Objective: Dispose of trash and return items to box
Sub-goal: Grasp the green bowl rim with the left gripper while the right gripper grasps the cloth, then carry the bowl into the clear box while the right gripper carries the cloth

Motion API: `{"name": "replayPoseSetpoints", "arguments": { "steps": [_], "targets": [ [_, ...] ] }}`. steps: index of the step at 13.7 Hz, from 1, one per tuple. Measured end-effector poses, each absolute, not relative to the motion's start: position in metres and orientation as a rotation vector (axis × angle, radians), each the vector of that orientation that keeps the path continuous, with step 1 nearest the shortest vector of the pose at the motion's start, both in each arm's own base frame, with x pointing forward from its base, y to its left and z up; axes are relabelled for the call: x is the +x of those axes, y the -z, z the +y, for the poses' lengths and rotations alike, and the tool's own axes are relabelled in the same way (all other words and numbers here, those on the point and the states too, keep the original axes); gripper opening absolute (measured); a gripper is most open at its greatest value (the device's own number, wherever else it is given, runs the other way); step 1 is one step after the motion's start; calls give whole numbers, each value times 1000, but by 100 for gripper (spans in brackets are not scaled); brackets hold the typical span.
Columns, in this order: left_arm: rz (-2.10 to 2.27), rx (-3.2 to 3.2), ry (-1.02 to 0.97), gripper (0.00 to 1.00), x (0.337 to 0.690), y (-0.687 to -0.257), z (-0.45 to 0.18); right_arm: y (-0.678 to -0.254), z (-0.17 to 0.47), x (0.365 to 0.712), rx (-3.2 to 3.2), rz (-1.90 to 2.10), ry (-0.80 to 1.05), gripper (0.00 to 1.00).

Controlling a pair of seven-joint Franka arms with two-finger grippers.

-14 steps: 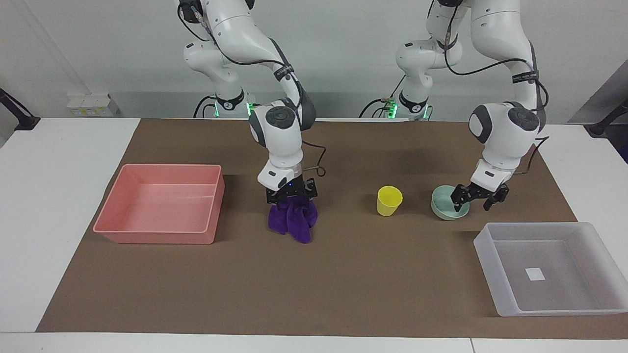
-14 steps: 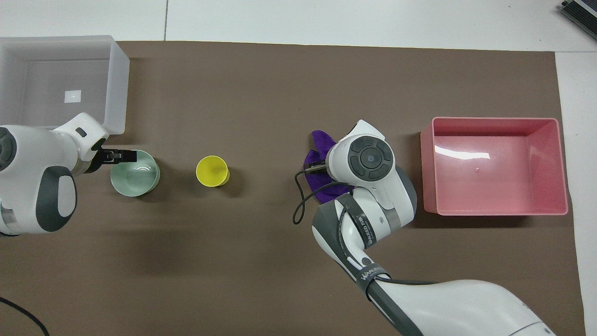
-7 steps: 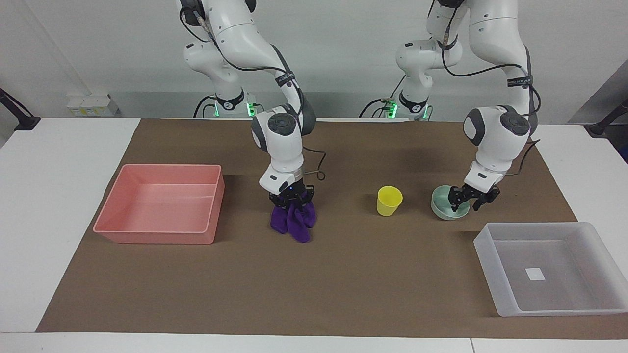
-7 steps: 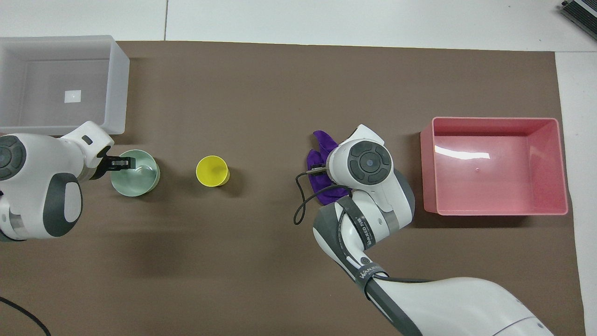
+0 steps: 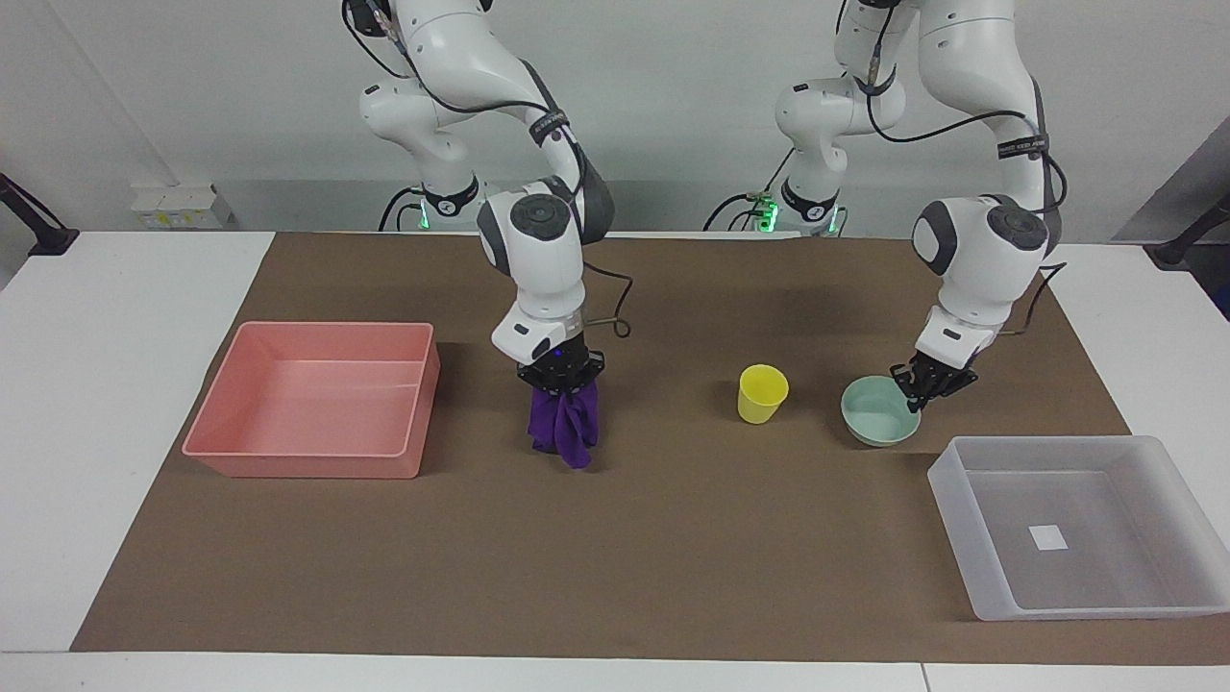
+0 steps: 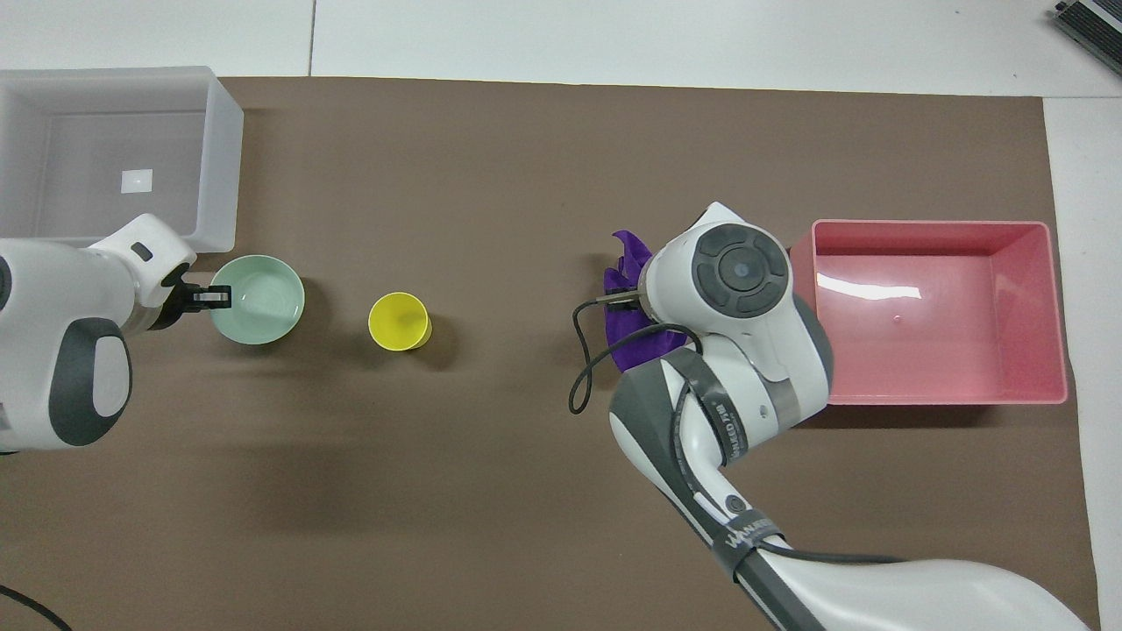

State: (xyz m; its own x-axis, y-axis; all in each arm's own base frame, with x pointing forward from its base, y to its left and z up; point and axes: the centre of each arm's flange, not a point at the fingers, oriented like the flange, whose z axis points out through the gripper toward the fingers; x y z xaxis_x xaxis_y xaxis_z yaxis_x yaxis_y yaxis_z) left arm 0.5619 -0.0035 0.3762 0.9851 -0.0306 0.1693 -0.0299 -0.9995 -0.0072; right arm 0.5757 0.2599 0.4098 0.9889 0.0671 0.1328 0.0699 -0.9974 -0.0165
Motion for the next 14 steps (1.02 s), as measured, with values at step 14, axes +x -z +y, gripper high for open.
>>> {"name": "replayPoseSetpoints", "arguments": {
  "steps": [14],
  "targets": [
    [-162,-3095,448,3,696,-482,110,-481,-68,576,-3174,-41,187,10]
  ]
}}
